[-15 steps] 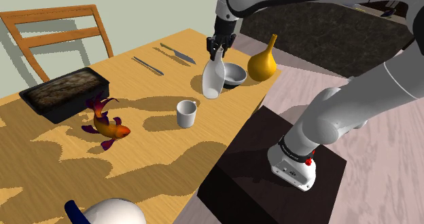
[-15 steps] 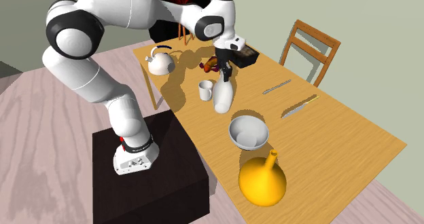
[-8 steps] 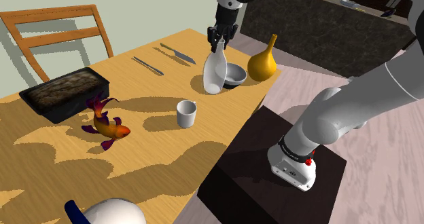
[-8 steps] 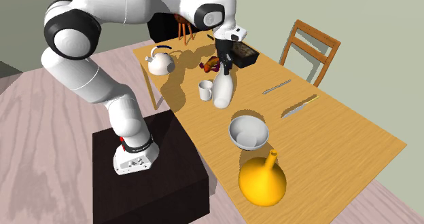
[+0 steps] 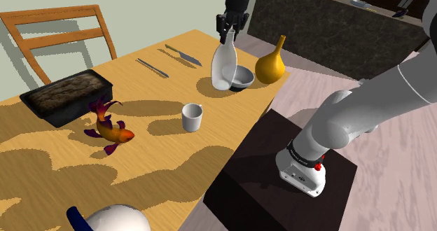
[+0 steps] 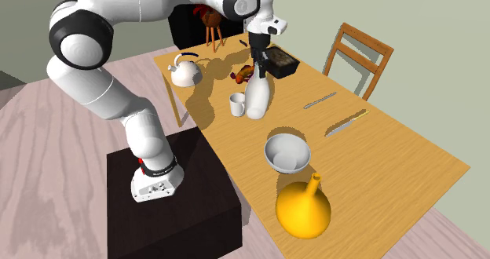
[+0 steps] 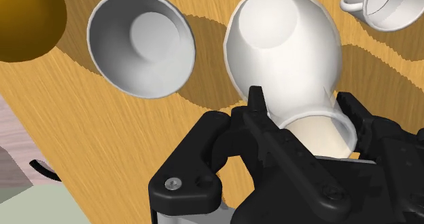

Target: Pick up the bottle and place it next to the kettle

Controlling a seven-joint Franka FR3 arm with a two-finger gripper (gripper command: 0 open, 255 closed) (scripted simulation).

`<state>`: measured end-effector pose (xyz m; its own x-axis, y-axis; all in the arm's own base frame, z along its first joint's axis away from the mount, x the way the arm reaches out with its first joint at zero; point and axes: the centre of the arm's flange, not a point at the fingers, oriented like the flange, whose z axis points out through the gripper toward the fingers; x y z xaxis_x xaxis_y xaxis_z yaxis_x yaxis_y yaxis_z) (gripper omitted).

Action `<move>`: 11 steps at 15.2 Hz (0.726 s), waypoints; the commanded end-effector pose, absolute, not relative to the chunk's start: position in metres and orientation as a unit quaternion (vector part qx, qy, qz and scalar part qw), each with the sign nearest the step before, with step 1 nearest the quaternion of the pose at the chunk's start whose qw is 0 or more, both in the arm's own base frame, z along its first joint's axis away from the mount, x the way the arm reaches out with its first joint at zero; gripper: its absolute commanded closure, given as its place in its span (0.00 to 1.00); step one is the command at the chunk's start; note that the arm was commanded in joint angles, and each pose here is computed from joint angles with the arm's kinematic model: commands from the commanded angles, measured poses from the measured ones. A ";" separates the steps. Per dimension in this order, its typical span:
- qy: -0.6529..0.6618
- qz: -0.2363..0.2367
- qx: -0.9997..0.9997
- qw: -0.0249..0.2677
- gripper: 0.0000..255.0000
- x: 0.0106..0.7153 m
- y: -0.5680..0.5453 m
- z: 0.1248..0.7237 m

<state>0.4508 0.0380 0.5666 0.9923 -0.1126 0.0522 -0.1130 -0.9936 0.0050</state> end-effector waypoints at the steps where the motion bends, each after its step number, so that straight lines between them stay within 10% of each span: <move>1: -0.056 0.026 0.998 0.004 1.00 0.452 0.039 0.576; 11: -0.056 0.026 0.998 0.004 1.00 0.452 0.039 0.629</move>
<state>0.4523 0.0394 0.6242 0.9923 -0.1125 0.0521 -0.1129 -0.9936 0.0050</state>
